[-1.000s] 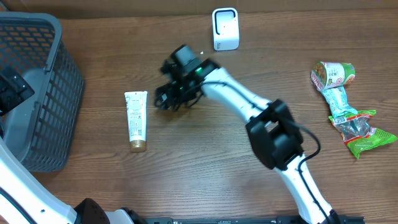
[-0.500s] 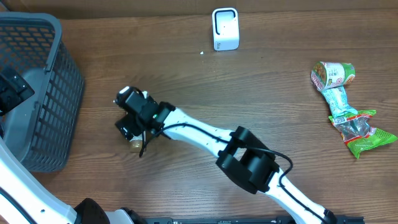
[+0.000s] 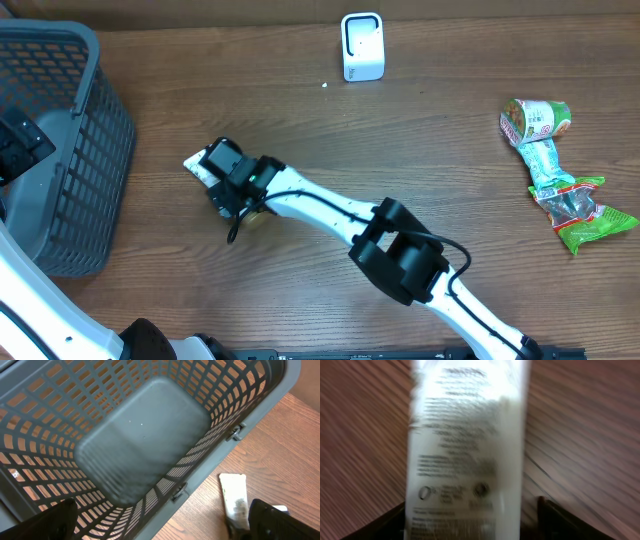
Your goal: Scan the item barcode
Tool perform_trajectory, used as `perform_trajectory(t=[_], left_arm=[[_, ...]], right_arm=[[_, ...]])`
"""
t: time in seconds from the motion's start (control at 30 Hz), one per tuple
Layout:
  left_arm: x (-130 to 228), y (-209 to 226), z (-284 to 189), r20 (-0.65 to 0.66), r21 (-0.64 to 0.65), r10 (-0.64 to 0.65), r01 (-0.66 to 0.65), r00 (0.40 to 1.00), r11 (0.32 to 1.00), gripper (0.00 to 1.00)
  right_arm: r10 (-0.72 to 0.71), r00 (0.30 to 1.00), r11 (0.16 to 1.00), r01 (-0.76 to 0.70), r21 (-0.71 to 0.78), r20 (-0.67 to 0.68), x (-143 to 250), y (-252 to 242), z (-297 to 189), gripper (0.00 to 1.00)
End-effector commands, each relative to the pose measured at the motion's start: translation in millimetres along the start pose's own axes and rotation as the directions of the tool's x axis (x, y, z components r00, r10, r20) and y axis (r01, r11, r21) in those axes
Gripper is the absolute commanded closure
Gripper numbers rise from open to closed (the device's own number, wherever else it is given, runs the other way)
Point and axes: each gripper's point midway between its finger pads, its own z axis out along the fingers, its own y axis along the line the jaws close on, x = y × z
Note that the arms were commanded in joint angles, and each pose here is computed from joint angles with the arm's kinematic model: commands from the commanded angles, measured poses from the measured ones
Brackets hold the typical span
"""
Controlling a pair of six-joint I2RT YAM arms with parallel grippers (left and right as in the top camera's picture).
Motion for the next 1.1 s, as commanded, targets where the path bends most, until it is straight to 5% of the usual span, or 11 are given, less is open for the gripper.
perform_trajectory(t=[0.0, 0.53, 0.7, 0.93, 1.07], left_arm=[[-3.2, -1.1, -5.9, 0.022, 0.006, -0.007, 0.007, 1.0, 1.0, 0.0], [-3.2, -1.1, -5.9, 0.022, 0.006, -0.007, 0.007, 1.0, 1.0, 0.0], [-3.2, -1.1, -5.9, 0.022, 0.006, -0.007, 0.007, 1.0, 1.0, 0.0], [-3.2, -1.1, -5.9, 0.022, 0.006, -0.007, 0.007, 1.0, 1.0, 0.0], [-3.2, -1.1, -5.9, 0.022, 0.006, -0.007, 0.007, 1.0, 1.0, 0.0]], right_arm=[[0.135, 0.988, 0.989, -0.129, 0.072, -0.081, 11.7, -49.0, -5.4, 0.24], [0.387, 0.796, 0.918, -0.378, 0.116, -0.465, 79.5, -161.4, -100.3, 0.27], [0.361, 0.739, 0.911, -0.409, 0.047, -0.568, 95.9, -168.3, -127.9, 0.26], [0.276, 0.867, 0.959, -0.276, 0.06, -0.414, 46.9, -191.5, -159.0, 0.22], [0.103, 0.962, 0.995, -0.098, 0.033, -0.252, 3.0, -202.5, -160.1, 0.14]])
